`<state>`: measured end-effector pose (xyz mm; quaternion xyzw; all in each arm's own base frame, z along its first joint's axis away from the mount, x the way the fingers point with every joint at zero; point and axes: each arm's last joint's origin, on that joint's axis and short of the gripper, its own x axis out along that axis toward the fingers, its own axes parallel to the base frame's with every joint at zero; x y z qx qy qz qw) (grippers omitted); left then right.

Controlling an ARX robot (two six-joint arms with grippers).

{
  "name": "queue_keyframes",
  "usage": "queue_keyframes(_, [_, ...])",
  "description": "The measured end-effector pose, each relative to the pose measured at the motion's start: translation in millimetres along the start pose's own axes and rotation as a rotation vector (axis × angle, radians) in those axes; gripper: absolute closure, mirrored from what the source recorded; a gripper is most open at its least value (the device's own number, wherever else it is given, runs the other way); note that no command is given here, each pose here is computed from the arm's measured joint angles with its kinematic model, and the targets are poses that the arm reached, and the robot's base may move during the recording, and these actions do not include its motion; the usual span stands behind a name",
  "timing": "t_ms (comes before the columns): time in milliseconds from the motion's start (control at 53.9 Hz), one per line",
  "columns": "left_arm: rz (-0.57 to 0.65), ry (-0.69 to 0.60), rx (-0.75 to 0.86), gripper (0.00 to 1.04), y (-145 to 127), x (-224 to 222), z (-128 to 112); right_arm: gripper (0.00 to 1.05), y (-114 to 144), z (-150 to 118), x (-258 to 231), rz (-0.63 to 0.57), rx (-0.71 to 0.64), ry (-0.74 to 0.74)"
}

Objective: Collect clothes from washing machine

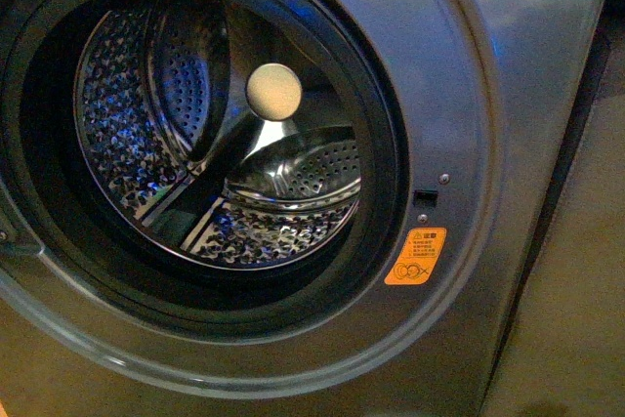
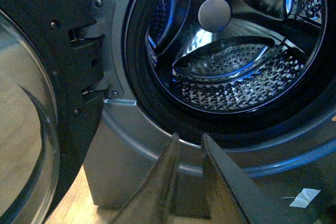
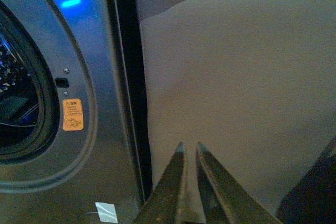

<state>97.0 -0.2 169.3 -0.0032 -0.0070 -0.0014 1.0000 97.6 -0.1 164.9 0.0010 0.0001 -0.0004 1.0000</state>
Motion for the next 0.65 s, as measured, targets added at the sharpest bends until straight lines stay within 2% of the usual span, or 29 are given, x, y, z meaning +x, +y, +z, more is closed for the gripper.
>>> queue_keyframes(130, [0.0,0.0,0.0,0.51,0.0,0.0,0.0,0.64,0.0,0.0,0.0,0.0,0.0,0.0])
queue_keyframes(408, [0.0,0.0,0.0,0.07,0.0,0.0,0.0,0.2,0.0,0.0,0.0,0.0,0.0,0.0])
queue_keyframes(445, [0.0,0.0,0.003,0.05,0.0,0.0,0.0,0.15,0.0,0.0,0.0,0.0,0.0,0.0])
queue_keyframes(519, [0.0,0.0,0.002,0.07,0.0,0.0,0.0,0.06,0.0,0.0,0.0,0.0,0.001,0.0])
queue_keyframes(649, [0.0,0.0,0.002,0.07,0.0,0.0,0.0,0.07,0.0,0.0,0.0,0.0,0.0,0.0])
